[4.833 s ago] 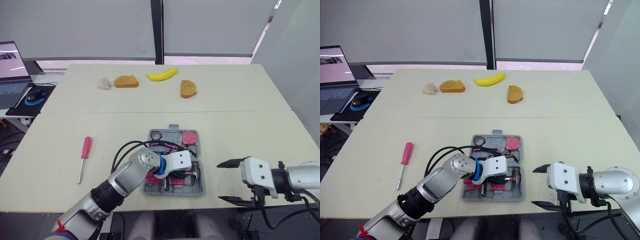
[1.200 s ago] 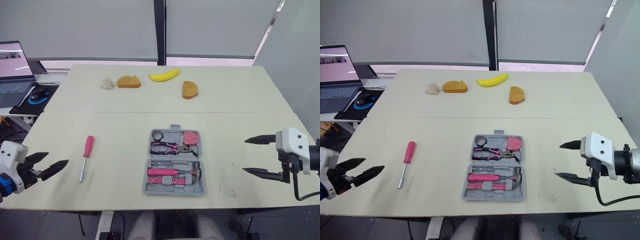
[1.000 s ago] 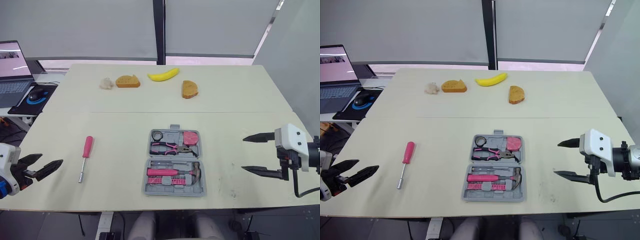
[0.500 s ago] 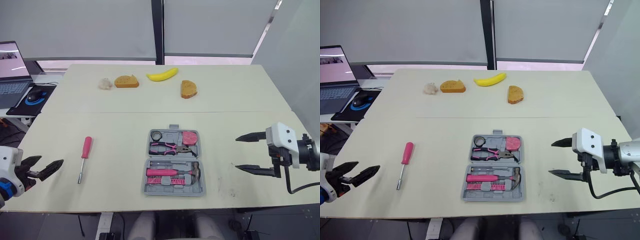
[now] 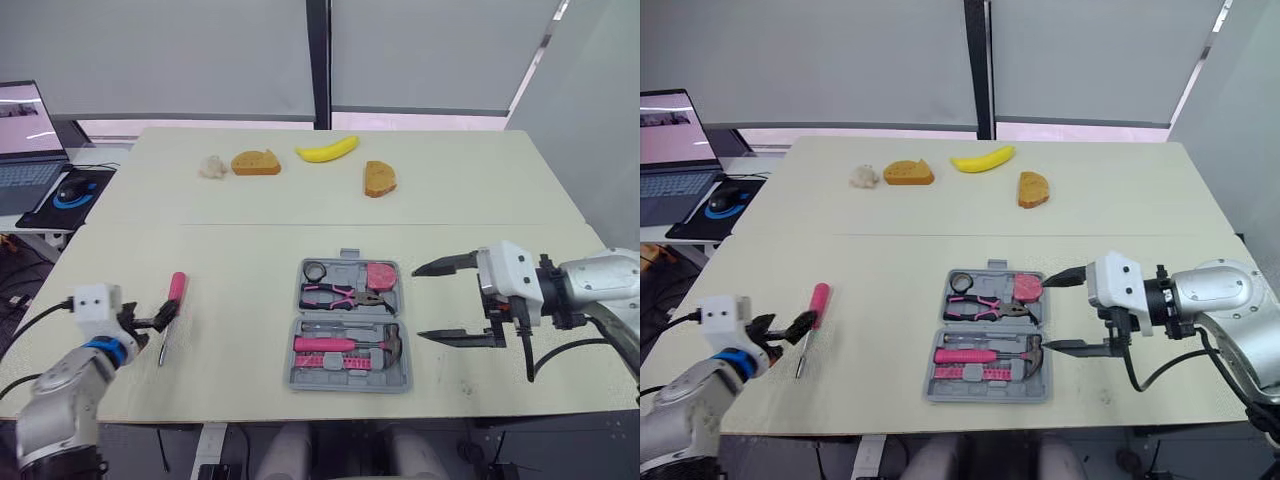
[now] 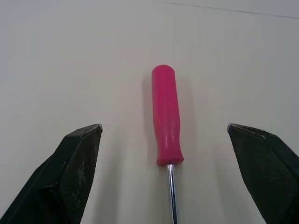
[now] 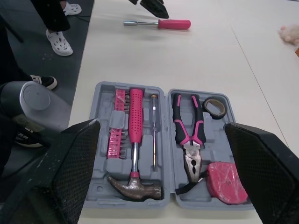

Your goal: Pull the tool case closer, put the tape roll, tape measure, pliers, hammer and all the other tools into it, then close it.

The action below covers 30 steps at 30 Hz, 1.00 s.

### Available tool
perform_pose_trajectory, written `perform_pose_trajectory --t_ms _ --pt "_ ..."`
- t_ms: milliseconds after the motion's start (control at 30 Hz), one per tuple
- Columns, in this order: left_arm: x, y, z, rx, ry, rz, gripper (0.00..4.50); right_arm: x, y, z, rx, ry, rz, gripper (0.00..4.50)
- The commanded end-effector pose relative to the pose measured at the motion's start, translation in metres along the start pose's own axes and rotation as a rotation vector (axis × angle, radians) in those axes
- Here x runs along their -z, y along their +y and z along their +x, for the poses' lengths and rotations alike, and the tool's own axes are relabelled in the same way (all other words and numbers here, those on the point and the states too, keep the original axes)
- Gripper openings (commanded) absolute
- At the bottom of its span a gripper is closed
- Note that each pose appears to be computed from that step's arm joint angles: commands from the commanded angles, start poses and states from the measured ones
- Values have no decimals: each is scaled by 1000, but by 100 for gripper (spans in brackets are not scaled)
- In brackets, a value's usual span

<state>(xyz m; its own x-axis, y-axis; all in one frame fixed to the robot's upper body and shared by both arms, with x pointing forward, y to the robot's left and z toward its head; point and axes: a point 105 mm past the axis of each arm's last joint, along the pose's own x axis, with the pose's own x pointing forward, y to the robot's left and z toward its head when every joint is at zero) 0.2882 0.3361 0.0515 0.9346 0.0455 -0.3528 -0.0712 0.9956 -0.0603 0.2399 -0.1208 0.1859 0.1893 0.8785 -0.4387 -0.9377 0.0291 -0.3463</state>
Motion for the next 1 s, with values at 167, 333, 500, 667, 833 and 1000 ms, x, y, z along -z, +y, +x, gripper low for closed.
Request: perform_pose_trajectory --t_ms 167,333,500,667,833,1000 --pt "10 -2 21 -86 51 14 447 -13 -1 9 -11 -29 -56 450" --pt "18 -12 29 -41 85 25 387 -18 -1 14 -16 -45 -69 450" --pt "26 -20 27 -35 106 -6 231 -19 1 15 -21 -46 -74 450" --pt "32 -22 19 -47 106 -8 78 -20 0 16 -10 -53 -77 450" --pt "18 -38 14 -15 58 6 60 -18 2 16 -14 -54 -78 450" --pt "8 -88 4 77 29 32 60 -14 1 17 -12 -53 -73 450"
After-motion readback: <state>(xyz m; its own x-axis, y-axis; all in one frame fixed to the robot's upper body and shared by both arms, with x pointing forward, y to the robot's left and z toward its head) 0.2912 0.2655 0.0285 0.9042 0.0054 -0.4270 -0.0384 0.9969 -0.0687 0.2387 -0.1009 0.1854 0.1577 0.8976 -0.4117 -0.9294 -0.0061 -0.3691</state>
